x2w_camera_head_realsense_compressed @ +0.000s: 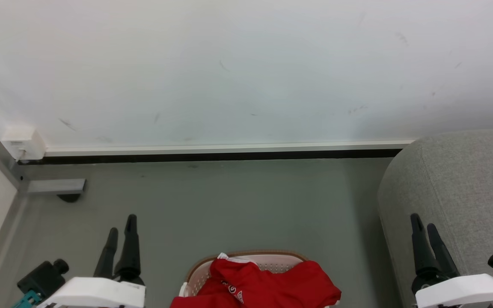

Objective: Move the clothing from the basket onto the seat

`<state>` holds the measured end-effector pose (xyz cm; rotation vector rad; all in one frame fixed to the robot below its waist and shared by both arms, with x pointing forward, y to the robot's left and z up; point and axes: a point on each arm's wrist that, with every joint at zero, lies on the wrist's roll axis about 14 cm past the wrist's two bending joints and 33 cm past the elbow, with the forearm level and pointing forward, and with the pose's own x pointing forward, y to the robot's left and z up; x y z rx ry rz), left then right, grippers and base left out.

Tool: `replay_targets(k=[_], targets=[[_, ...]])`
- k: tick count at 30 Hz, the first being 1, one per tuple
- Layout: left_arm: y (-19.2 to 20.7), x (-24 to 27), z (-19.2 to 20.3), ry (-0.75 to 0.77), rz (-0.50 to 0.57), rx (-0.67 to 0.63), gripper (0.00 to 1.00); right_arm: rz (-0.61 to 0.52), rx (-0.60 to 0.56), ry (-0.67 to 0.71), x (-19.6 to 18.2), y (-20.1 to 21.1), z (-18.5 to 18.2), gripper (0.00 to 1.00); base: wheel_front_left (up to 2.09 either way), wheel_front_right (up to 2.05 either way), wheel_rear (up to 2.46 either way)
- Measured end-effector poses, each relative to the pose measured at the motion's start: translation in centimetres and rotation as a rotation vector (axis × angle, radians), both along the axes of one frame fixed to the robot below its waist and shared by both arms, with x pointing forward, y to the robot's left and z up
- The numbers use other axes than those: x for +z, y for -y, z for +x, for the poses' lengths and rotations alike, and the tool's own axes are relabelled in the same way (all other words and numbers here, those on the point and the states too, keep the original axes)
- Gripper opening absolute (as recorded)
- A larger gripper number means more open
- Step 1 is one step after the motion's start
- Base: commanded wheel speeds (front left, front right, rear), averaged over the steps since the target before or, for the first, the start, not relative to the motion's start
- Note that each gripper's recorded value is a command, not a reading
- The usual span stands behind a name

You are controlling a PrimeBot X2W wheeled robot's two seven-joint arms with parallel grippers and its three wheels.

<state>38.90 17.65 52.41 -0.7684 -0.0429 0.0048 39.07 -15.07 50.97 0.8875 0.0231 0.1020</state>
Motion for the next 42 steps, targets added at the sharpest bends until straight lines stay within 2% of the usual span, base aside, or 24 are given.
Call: replay_targets(k=[12,42], targets=[[0.7,0.1,-0.1,0.006,0.205,0.006,1.00,-0.246,0.038,0.009,-1.0,-1.0,-0.2,1.00,0.00,0.00,0.00],[2.4,1.1,0.0,0.085,0.506,-0.011,1.00,-0.496,0.072,0.086,-0.7,-2.5,0.2,1.00,0.00,0.00,0.00]])
